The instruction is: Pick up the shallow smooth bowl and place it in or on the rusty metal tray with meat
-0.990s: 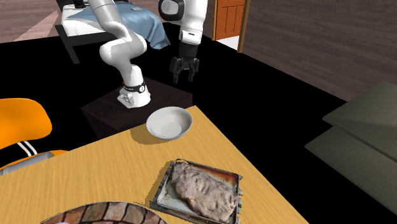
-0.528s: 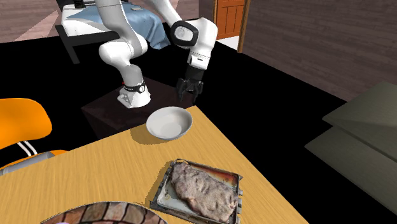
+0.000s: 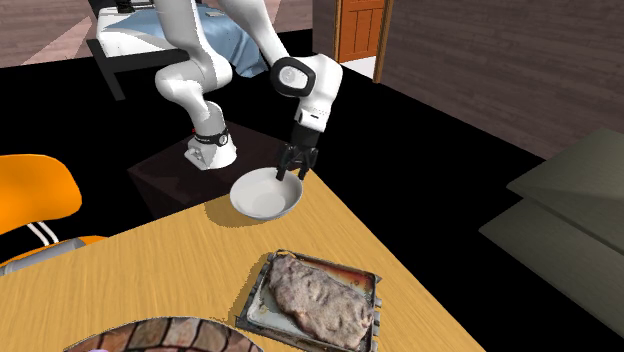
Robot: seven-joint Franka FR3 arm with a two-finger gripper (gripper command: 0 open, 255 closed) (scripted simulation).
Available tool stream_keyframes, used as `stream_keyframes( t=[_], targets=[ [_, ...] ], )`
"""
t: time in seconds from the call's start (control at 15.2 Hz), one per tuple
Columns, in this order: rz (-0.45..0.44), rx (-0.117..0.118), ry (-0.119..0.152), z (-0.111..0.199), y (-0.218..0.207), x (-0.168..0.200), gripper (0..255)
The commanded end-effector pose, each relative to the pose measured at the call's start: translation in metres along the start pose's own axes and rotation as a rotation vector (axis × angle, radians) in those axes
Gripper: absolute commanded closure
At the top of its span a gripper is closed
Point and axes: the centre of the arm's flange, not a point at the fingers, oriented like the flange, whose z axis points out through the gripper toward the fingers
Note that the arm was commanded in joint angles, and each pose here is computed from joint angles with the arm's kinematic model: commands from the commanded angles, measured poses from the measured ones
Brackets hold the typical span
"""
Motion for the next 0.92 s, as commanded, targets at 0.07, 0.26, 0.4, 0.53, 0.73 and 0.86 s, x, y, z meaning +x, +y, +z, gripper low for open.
stream_keyframes(
  t=[0.07, 0.26, 0.4, 0.53, 0.73, 0.86],
  targets=[
    [0.000, 0.000, 0.000, 0.0140, -0.0017, 0.0003, 0],
    [0.000, 0.000, 0.000, 0.0140, -0.0017, 0.0003, 0],
    [0.000, 0.000, 0.000, 0.0140, -0.0017, 0.0003, 0],
    [0.000, 0.000, 0.000, 0.0139, -0.0017, 0.0003, 0],
    [0.000, 0.000, 0.000, 0.0139, -0.0017, 0.0003, 255],
    [0.000, 0.000, 0.000, 0.0139, -0.0017, 0.0003, 255]
  ],
)
